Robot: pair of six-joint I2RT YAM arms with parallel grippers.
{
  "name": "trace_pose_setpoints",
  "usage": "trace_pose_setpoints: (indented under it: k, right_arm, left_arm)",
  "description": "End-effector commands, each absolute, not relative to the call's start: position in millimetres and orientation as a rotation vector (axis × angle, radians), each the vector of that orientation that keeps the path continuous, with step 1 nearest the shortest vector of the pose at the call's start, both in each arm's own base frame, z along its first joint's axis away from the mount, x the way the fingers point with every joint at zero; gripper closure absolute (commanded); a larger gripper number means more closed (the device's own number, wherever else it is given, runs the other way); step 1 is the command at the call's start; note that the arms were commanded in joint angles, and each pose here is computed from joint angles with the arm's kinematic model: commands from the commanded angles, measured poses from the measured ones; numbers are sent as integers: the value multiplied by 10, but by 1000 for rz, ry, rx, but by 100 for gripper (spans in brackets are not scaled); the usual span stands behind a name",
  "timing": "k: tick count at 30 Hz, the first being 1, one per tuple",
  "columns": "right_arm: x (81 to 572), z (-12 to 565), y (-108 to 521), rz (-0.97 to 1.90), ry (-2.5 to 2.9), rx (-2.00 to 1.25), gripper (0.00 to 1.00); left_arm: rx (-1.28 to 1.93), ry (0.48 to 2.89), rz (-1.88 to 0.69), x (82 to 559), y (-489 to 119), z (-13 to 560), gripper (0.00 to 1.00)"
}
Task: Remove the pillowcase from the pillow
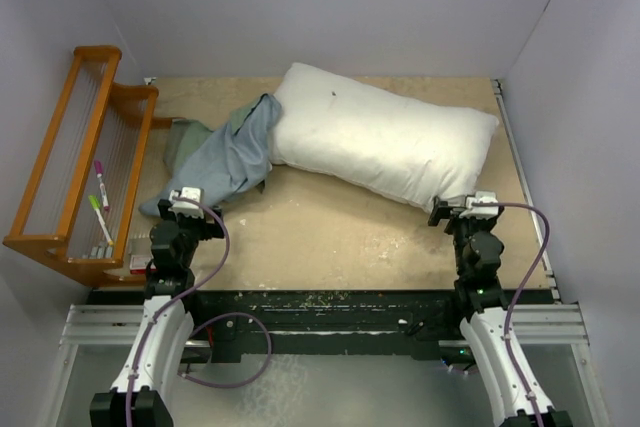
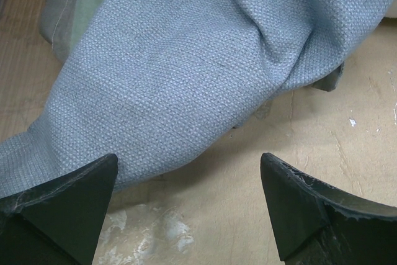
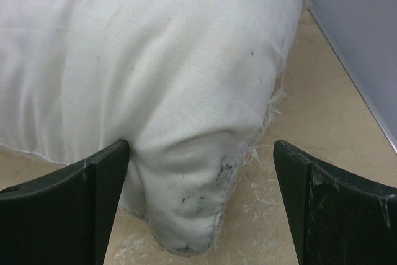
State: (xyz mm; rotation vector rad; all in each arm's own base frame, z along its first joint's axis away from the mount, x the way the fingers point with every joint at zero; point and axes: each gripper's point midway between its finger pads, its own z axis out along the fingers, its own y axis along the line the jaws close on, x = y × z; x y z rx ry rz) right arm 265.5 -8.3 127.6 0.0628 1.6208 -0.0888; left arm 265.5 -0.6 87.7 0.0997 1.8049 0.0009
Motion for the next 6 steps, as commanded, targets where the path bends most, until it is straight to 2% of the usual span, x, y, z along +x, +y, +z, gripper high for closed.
trace_pose_setpoints:
  k: [1, 6]
  right_arm:
    - [2676, 1461, -28, -72, 1560, 25, 0]
    - [2689, 1451, -22, -71, 1567, 21, 0]
  left_arm:
    - [106, 1737, -10, 2733, -34, 1073, 1]
    - [117, 1746, -16, 2737, -49, 1056, 1]
